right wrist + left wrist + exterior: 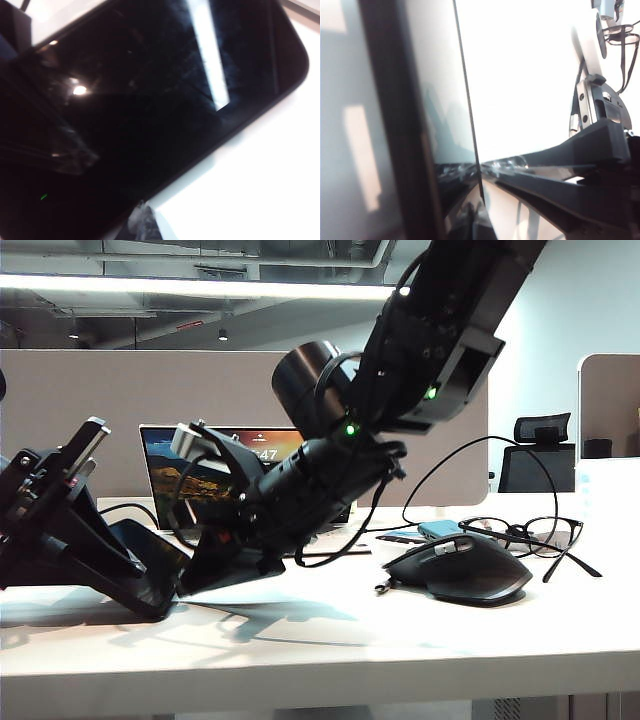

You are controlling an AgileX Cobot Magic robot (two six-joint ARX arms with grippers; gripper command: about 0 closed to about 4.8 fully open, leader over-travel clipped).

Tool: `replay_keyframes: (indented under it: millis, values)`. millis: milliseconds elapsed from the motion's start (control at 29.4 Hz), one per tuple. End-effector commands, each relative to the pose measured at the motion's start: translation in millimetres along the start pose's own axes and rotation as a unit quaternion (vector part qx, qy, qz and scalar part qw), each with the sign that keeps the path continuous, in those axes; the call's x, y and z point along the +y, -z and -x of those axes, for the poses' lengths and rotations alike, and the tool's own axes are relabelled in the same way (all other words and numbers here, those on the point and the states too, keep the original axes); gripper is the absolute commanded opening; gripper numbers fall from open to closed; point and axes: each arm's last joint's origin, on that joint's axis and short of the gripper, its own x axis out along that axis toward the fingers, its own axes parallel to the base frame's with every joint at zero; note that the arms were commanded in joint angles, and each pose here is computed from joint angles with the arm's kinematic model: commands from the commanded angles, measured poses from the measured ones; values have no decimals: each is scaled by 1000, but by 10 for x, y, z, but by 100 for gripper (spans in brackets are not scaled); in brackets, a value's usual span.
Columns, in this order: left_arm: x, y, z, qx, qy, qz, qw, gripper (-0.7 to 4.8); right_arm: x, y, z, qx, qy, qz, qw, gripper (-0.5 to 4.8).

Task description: Pick up the black phone, pick up the charger plug, insert the charger plug into the phone's charging port, and finally place the connected phone back on the desk.

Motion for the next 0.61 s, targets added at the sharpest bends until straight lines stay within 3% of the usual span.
replay_keyframes:
  millis: [34,204,341,477,545,613]
  values:
    - [-11,1,-6,2,18,-32,999,-6,29,-223,224,-25,-2,5,1000,-6]
    - [-153,-57,80,-17,65,-74,995,-6,0,-506,729,-46,20,-2,999,-6]
    - [-402,-124,279,-68,101,-161,979,-6,-6,-767,1235,-99,47,8,994,-6]
    - [-706,-165,543,-131,150,-252,947,-6,111,-991,1697,-160,65,33,984,-6]
    - [-880,-165,695,-166,180,-304,921,-6,214,-1079,1892,-186,70,48,979,-6]
    - [-1040,-161,846,-202,210,-360,886,-6,310,-1145,2064,-209,72,61,973,-6]
